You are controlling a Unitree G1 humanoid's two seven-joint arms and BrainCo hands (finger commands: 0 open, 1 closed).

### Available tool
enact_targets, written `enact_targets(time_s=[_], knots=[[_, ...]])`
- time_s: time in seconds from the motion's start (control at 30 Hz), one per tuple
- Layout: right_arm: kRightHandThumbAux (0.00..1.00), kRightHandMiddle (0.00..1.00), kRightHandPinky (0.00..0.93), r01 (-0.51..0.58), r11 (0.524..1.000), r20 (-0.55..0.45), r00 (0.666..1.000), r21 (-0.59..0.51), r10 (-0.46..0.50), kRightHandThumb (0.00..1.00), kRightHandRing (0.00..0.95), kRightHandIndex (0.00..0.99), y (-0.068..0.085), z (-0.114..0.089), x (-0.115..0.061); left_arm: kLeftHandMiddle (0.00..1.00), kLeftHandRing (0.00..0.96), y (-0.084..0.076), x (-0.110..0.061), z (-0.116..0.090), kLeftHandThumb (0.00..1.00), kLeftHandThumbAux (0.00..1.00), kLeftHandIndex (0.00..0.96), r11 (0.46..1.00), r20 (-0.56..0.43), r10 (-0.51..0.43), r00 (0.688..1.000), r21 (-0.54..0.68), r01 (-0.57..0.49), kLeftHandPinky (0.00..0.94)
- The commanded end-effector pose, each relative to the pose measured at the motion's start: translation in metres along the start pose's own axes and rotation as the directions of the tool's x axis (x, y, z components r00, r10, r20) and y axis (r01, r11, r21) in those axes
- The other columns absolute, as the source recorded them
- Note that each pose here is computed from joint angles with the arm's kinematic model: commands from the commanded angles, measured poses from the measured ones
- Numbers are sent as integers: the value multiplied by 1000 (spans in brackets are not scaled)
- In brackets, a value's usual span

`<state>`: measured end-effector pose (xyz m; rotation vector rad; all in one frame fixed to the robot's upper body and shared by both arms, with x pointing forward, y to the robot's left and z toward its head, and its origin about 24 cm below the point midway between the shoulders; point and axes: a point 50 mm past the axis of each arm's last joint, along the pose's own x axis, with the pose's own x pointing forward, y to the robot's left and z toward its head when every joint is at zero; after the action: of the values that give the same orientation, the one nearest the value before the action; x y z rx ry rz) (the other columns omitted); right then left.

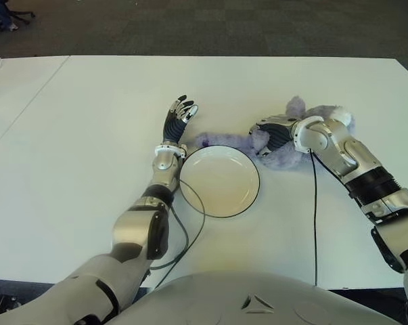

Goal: Put the doll into the plate.

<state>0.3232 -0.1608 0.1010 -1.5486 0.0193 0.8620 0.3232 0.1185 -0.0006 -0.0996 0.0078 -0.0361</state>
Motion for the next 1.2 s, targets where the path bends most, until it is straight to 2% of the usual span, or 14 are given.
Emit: enact_targets(time_s=[0.03,0.33,0.57,0.73,0.93,1.03,1.2], knots=[[707,738,781,17,989,59,998,149,-26,720,755,444,44,7,4,229,220,23,-92,-95,0,482,143,988,-403,99,910,-65,-137,194],[707,776,810,71,961,86,992,268,-98,720,792,443,42,11,7,223,221,24,-92,-95,0,476,140,987,-406,98,909,-77,-141,195],[707,790,816,89,952,113,985,293,-127,719,805,443,40,14,7,217,208,24,-92,-95,0,478,145,987,-400,101,911,-76,-142,172],[708,798,814,143,945,145,970,294,-192,717,810,443,35,18,7,218,205,25,-93,-95,0,479,147,985,-401,96,911,-92,-145,184],[709,817,794,275,937,183,931,216,-316,712,821,442,18,22,10,217,205,25,-93,-96,0,477,148,984,-401,99,911,-96,-149,180],[710,822,776,344,922,195,906,178,-376,711,819,441,4,21,9,219,205,25,-93,-96,0,476,149,984,-404,98,910,-98,-149,180],[711,827,780,395,906,194,887,153,-420,709,820,441,-11,18,8,216,205,25,-93,-96,0,480,146,983,-408,98,908,-100,-151,186]])
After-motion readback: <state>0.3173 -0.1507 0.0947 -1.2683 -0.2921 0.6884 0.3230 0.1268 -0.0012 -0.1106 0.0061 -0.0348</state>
